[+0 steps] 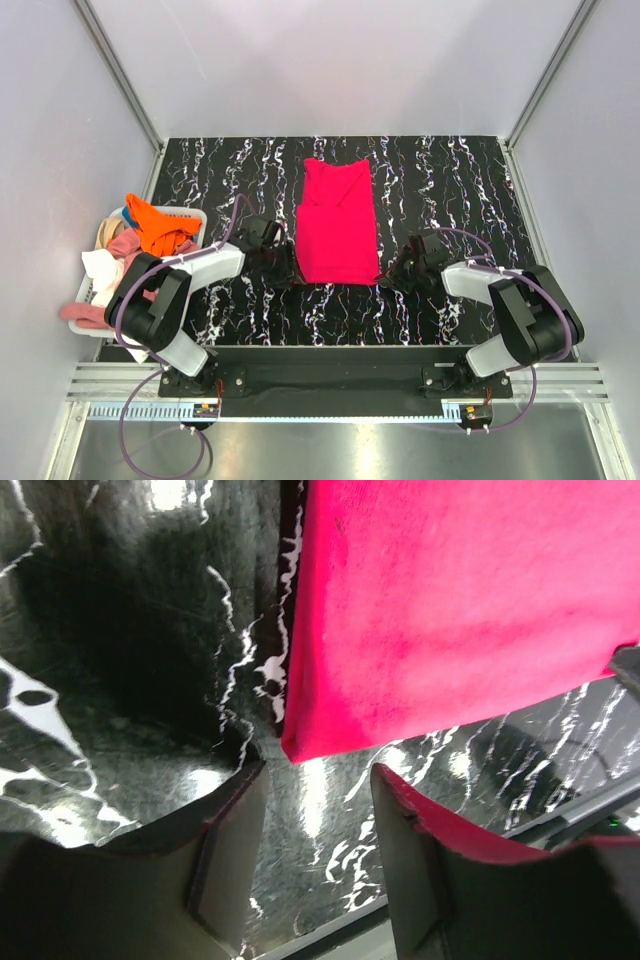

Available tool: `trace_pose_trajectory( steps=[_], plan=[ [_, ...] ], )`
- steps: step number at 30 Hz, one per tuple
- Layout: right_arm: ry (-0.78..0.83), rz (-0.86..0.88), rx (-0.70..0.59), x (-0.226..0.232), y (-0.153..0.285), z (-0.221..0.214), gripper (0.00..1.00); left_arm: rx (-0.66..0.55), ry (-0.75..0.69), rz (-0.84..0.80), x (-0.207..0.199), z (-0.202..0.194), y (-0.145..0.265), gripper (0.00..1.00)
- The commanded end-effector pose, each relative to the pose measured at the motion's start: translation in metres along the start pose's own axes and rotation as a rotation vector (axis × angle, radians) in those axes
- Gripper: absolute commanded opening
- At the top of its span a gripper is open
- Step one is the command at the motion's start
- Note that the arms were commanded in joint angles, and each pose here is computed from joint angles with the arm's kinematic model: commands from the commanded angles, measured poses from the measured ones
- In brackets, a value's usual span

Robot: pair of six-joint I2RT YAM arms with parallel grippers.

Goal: Fold and stack the t-shirts
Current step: Fold the tshirt

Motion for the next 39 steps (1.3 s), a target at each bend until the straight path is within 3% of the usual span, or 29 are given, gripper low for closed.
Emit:
trace_pose_trajectory(
  steps=[1, 7, 9, 14, 21, 23, 27, 29, 30, 39],
  plan=[
    [0.014, -0.027, -0.056, -0.007, 0.003, 0.002, 0.00, -0.023, 0.046, -0.064, -0.005, 0.001, -0.005, 0.49],
    [0.007, -0.027, -0.075, -0.010, 0.008, 0.000, 0.00, 0.005, 0.094, -0.082, 0.000, -0.008, -0.016, 0.40],
    [0.001, -0.029, -0.085, -0.013, 0.011, -0.001, 0.00, -0.036, 0.089, -0.050, 0.006, -0.006, -0.012, 0.40],
    [-0.005, -0.017, -0.087, -0.015, 0.014, -0.005, 0.00, -0.093, 0.071, 0.019, 0.016, -0.011, -0.002, 0.47],
    [-0.006, -0.004, -0.093, -0.015, 0.016, -0.007, 0.00, -0.062, 0.104, 0.014, 0.016, -0.021, -0.014, 0.46],
    [-0.009, -0.005, -0.095, -0.017, 0.016, -0.008, 0.00, -0.065, 0.115, 0.005, 0.015, -0.021, -0.017, 0.42],
    [-0.016, -0.004, -0.094, -0.018, 0.016, -0.009, 0.00, -0.068, 0.115, -0.009, 0.012, -0.019, -0.018, 0.20],
    [-0.018, 0.004, -0.096, -0.017, 0.019, -0.010, 0.00, -0.079, 0.099, -0.034, 0.005, -0.016, -0.016, 0.03],
    [-0.019, 0.010, -0.098, -0.016, 0.020, -0.010, 0.00, -0.083, 0.092, -0.041, 0.003, -0.015, -0.014, 0.00],
    [0.022, 0.038, -0.146, -0.006, 0.058, -0.010, 0.00, -0.129, 0.009, -0.096, -0.021, -0.022, 0.018, 0.00]
  ],
)
Point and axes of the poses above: each gripper's point midway between its finger pads, its own y axis back along the fingers, its own x axis along the line the jaws close on, z = x × y, the point moved 3 cm from there along y, back along the fingers, and after that the axes turned 10 degrees about y, right-handed, at the moved point
